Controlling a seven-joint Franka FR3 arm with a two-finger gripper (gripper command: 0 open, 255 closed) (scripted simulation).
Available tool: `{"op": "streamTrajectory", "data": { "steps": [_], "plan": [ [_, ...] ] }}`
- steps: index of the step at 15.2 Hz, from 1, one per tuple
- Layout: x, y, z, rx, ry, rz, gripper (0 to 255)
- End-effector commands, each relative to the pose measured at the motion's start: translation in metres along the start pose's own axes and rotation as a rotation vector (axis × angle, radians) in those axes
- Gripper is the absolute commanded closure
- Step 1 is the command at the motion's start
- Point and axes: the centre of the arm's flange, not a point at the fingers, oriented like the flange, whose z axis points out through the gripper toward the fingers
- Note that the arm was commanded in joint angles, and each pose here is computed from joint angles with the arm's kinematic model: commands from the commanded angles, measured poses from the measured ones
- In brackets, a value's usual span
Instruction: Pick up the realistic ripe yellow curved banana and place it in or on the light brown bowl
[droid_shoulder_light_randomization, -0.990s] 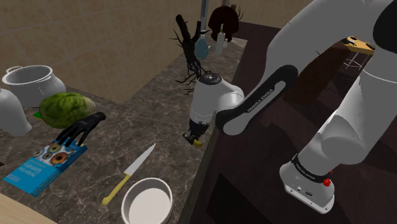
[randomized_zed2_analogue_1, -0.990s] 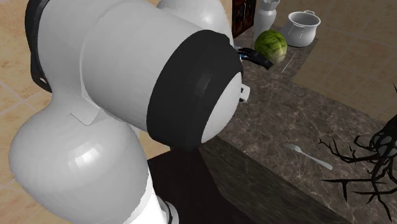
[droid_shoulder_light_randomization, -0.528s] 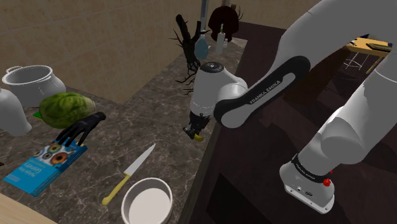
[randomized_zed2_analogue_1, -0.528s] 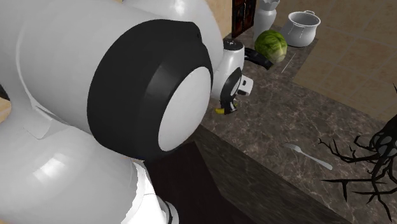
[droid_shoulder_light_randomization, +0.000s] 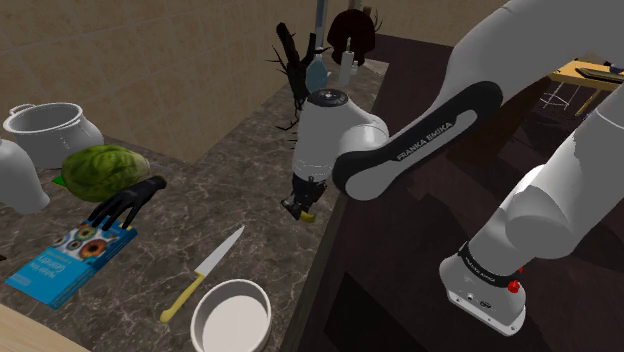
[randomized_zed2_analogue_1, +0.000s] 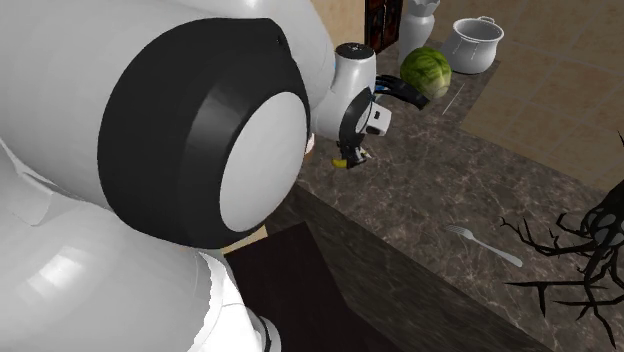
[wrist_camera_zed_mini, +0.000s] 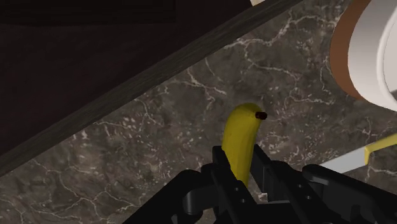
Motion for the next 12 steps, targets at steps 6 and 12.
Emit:
{"op": "streamTrajectory", "data": {
  "steps": [6,12],
  "plan": [
    [-0.027,-0.088,0.002,0.0,0.0,0.002,255],
    [-0.05,-0.164,0.004,0.0,0.0,0.002,255]
  ]
}}
